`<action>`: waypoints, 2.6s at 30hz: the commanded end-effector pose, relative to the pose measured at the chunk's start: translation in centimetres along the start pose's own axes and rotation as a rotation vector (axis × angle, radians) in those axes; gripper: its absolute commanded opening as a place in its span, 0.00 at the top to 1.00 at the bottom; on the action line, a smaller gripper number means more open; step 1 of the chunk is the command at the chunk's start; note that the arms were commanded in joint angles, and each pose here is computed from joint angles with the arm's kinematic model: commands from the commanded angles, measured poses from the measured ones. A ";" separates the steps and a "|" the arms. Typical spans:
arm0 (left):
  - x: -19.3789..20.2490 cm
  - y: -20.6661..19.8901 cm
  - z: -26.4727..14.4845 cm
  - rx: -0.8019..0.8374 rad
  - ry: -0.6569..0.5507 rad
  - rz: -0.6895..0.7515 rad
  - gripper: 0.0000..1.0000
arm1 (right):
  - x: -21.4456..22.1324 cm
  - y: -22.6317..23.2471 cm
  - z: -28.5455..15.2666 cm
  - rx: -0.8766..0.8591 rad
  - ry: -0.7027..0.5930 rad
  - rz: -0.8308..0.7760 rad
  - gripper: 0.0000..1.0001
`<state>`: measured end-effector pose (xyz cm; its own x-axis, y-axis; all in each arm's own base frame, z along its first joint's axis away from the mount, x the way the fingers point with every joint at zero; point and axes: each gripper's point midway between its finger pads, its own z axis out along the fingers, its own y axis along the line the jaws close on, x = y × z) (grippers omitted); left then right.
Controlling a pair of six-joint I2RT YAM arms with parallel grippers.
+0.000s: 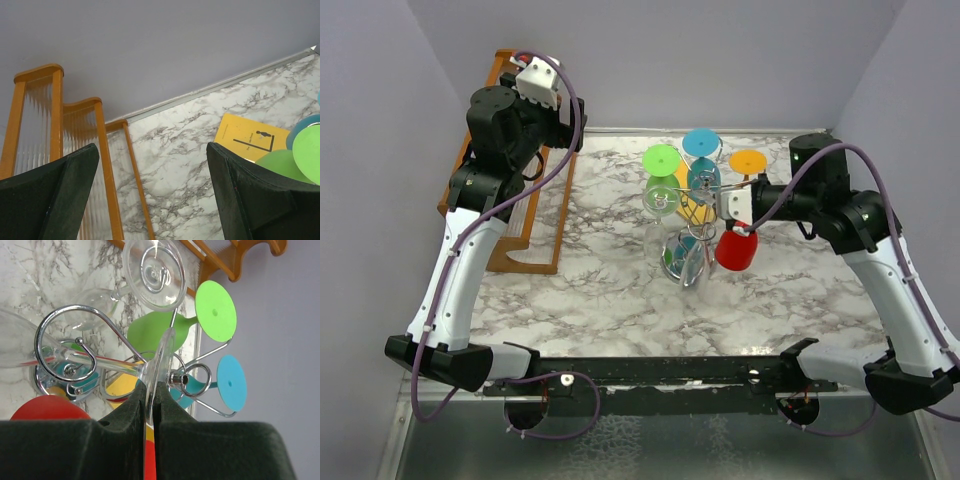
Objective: Place the wine glass upside down on the wine glass rack
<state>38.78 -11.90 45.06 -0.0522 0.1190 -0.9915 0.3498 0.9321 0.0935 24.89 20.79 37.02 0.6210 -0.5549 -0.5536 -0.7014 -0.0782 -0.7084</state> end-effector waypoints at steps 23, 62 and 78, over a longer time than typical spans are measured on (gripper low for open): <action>-1.6 -0.2 -0.2 0.026 -0.055 0.014 0.08 | -4.6 -0.4 1.0 -0.035 -0.201 0.003 0.98; -1.5 -1.0 -1.0 0.071 -0.065 0.027 0.08 | -1.9 2.2 -1.4 0.028 -0.039 0.033 0.95; -1.2 -1.1 -1.0 0.074 -0.060 0.041 0.08 | -1.6 3.5 -1.3 0.004 -0.042 0.060 0.85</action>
<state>38.31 -12.82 44.87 -0.0330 0.1365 -0.9901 0.4107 0.9050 0.1111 21.81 20.06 35.57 0.5834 -0.5512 -0.5965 -0.7365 -0.0494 -0.6747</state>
